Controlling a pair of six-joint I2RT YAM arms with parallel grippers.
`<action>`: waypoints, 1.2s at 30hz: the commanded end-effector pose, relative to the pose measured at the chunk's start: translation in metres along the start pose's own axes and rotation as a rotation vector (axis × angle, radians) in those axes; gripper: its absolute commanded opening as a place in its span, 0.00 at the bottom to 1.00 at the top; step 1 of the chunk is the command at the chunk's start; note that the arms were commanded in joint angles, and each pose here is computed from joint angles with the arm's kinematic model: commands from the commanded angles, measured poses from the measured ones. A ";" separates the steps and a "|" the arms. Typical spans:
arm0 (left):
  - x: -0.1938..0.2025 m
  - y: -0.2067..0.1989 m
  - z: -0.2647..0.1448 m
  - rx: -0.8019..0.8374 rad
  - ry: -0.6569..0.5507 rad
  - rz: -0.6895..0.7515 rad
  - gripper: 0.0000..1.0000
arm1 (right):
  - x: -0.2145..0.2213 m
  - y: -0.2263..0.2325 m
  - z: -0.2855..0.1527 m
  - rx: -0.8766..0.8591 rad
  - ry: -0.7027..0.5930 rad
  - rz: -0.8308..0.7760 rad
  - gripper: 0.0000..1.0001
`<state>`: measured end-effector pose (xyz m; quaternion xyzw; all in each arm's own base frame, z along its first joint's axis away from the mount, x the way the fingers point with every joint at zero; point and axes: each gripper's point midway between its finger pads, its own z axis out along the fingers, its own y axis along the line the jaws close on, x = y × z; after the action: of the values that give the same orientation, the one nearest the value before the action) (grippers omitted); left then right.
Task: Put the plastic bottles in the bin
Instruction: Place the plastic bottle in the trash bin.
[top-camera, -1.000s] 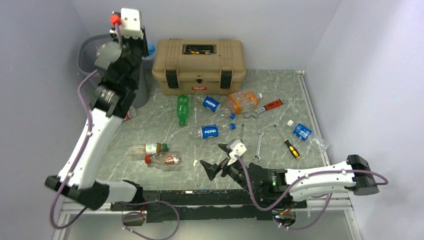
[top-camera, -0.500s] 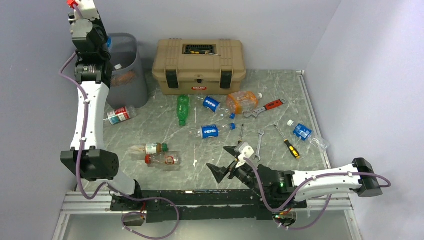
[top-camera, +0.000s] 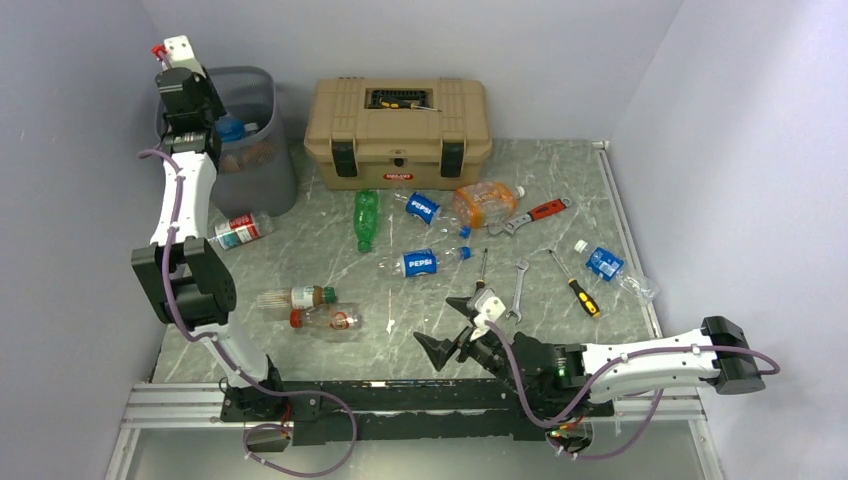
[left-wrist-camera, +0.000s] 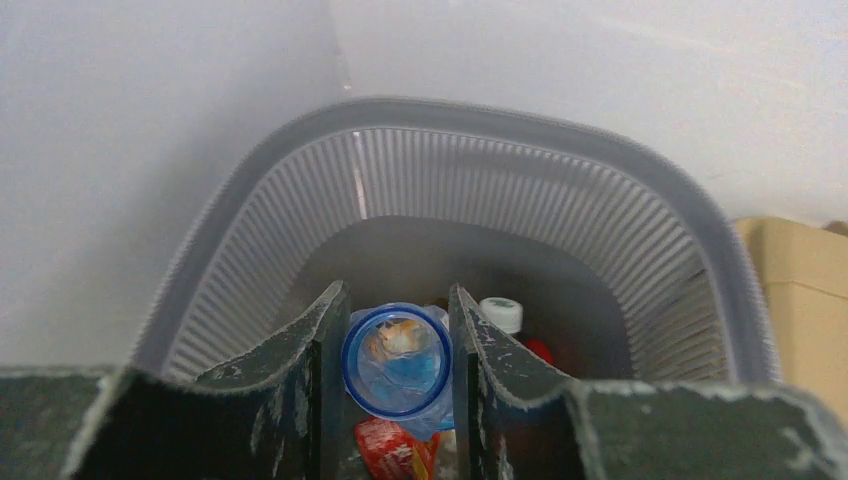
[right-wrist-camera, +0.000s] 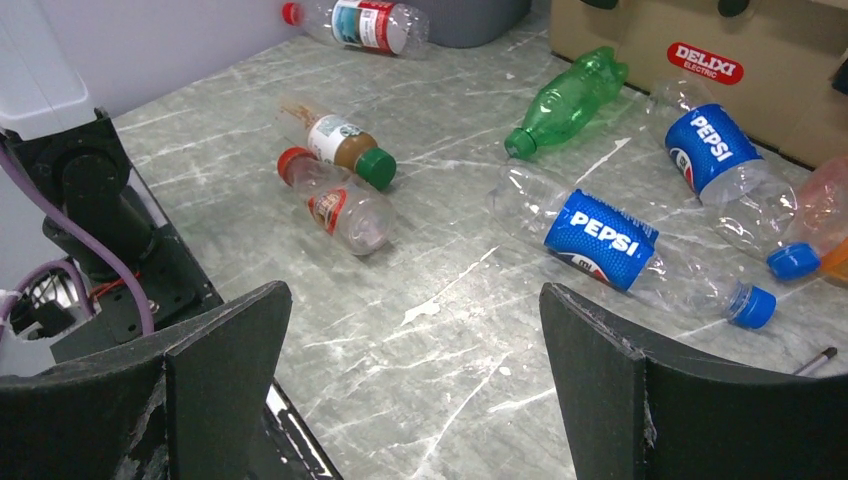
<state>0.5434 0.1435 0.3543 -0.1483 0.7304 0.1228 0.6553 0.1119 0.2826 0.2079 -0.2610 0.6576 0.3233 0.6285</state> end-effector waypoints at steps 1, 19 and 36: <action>-0.036 -0.042 -0.013 0.237 -0.087 -0.114 0.00 | -0.014 0.003 0.002 -0.005 -0.050 0.050 1.00; -0.026 -0.016 -0.006 0.072 -0.069 -0.139 0.00 | -0.013 -0.009 -0.002 0.045 -0.037 0.054 1.00; -0.020 0.019 0.030 -0.105 -0.324 0.009 0.00 | -0.008 -0.020 -0.007 0.078 -0.042 0.076 1.00</action>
<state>0.5567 0.1684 0.3512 -0.1678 0.6639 0.1742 0.7076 0.1179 0.2733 0.2103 -0.2357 0.6639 0.3202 0.6334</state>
